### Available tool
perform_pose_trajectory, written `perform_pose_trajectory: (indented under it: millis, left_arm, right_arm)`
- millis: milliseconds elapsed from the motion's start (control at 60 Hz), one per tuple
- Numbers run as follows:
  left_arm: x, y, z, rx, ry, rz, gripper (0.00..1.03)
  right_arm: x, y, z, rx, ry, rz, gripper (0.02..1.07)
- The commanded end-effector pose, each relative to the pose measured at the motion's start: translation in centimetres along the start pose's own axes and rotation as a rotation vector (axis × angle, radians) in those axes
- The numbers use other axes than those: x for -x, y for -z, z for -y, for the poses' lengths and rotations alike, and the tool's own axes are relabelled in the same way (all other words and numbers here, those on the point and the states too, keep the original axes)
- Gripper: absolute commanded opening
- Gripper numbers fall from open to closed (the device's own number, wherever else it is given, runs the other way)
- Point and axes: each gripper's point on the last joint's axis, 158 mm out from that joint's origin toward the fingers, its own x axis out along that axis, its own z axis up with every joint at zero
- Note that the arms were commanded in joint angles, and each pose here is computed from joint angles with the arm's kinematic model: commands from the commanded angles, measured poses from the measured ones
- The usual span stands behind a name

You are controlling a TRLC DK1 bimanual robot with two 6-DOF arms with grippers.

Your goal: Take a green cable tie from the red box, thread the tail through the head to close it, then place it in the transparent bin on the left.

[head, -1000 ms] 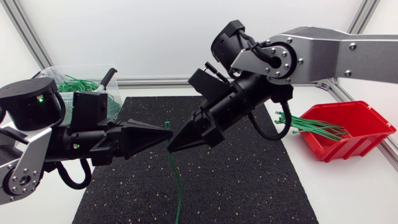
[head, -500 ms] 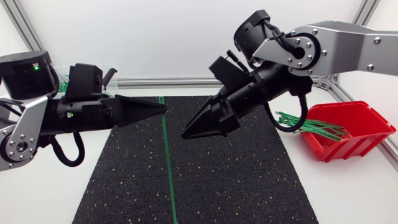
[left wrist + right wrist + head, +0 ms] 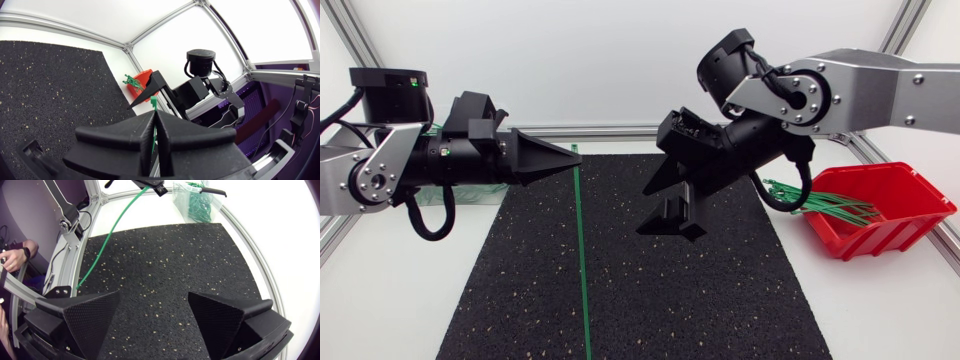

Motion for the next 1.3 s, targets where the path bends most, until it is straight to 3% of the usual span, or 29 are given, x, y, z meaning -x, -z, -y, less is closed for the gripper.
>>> perform_pose_trajectory:
  millis: [0, 117, 283, 583, 733, 850, 967, 1083, 1283]
  left_arm:
    - [0.1, -0.9, 0.0, 0.041, 0.021, -0.012, 0.04]
    - [0.5, -0.9, 0.1, 0.079, 0.078, -0.050, 0.04]
    - [0.1, -1.0, -0.3, 0.091, 0.093, -0.068, 0.04]
    - [-0.5, -1.3, -1.7, 0.126, 0.091, -0.080, 0.04]
    - [-0.6, -1.4, -2.2, 0.140, 0.088, -0.082, 0.04]
    - [-0.7, -1.5, -2.6, 0.156, 0.087, -0.086, 0.04]
    - [-0.9, -1.3, -3.0, 0.172, 0.086, -0.093, 0.04]
    - [-1.1, -1.2, -3.3, 0.183, 0.086, -0.099, 0.04]
    - [-1.5, -1.1, -3.7, 0.210, 0.084, -0.112, 0.04]
  right_arm:
    - [0.3, 0.3, 0.6, 0.035, 0.035, -0.010, 1.04]
    - [0.7, 0.1, 2.0, 0.064, 0.091, -0.003, 1.04]
    - [-0.3, 3.3, 3.1, 0.307, 0.162, -0.146, 1.04]
    - [1.1, -1.3, 5.6, 0.835, 0.560, 0.079, 1.04]
    - [1.6, -2.6, 5.7, 1.064, 0.628, 0.072, 1.04]
    - [1.1, -3.0, 4.2, 1.233, 0.629, 0.060, 1.04]
    - [0.1, -4.2, 1.5, 1.349, 0.654, 0.135, 1.04]
    - [-1.8, -3.0, -2.5, 1.505, 0.580, 0.168, 1.04]
    - [-4.4, -1.8, -8.0, 1.630, 0.490, 0.225, 1.04]
